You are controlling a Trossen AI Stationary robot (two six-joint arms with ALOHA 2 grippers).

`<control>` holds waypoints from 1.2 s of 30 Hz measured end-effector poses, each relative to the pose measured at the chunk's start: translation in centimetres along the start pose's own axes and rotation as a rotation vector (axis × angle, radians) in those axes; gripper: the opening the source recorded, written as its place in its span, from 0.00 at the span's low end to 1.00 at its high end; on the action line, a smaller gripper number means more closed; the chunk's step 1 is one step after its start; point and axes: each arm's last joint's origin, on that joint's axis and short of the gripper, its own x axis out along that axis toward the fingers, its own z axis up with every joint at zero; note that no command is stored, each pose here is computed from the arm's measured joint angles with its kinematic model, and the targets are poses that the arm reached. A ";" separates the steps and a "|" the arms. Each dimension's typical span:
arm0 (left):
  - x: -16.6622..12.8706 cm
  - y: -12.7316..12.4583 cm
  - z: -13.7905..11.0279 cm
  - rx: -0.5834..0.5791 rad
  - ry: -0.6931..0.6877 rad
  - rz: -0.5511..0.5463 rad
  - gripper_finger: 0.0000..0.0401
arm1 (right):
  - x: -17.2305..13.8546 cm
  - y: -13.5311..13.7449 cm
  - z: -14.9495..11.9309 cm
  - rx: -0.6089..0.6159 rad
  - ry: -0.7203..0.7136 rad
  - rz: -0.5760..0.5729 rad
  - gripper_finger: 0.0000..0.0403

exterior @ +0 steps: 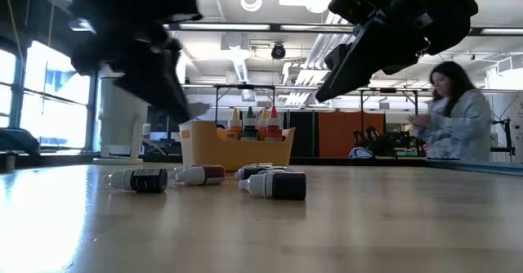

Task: Pick & Place food coloring
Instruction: Put the small dark green food coloring bottle into the yellow bin

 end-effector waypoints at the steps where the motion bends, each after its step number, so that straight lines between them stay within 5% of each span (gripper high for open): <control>1: 0.3 0.8 0.5 -0.006 -0.003 0.033 0.19 | 0.0 0.0 0.0 0.000 0.000 0.000 0.49; 14: 3.7 10.7 3.5 -0.106 0.048 0.330 0.19 | 0.0 0.0 -0.2 0.000 0.022 -0.001 0.49; 23: 5.2 14.0 2.7 -0.208 0.131 0.238 0.25 | 0.0 0.0 -0.3 -0.004 0.029 -0.001 0.49; 29: 5.1 13.6 2.9 -0.228 0.117 0.224 0.36 | 0.0 0.0 -0.3 -0.024 0.029 -0.001 0.49; 36: 4.2 11.7 4.6 -0.278 0.018 0.014 0.39 | 0.0 0.0 -0.3 -0.045 0.029 0.000 0.49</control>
